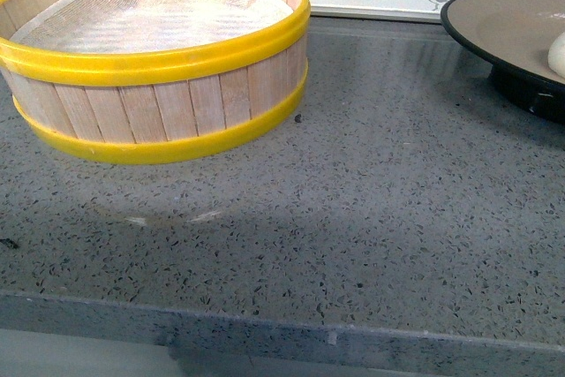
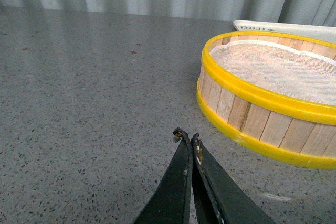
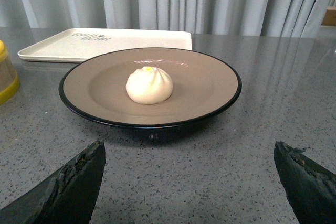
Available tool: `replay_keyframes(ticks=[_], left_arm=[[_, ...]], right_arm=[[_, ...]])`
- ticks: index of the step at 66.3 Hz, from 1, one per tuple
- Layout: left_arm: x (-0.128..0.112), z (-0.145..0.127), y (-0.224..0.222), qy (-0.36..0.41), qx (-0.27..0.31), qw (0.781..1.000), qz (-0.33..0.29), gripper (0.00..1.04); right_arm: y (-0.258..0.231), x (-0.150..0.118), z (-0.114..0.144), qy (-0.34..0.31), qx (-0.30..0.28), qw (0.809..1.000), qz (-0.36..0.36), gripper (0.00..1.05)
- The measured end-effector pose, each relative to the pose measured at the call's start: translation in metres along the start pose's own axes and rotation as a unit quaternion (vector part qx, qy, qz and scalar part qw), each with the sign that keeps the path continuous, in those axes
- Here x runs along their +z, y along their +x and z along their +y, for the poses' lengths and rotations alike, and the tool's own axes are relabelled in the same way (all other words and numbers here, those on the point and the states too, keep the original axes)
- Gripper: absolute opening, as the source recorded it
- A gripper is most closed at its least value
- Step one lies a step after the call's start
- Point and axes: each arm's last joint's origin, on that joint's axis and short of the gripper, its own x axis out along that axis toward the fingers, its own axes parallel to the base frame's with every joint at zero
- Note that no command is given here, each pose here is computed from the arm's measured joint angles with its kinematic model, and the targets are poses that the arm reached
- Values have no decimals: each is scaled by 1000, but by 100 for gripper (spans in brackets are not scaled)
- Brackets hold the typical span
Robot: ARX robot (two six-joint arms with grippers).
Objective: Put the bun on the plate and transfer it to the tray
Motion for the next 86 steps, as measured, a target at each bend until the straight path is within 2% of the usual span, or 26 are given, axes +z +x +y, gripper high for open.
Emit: replay_keyframes(ticks=[54,78,83,86], left_arm=[[-1,0,-22,-1,0,1000,-9,4],[-1,0,-22,-1,0,1000,-9,64],[-1,0,-22,-1,0,1000,-9,82],[-1,0,-22,-1,0,1000,-9,93]], right_arm=[[0,0,0,0,0,1000,0,96],[0,0,0,0,0,1000,0,96],[0,0,0,0,0,1000,0,96],[1,1,-1,-36,-30,999,14,96]])
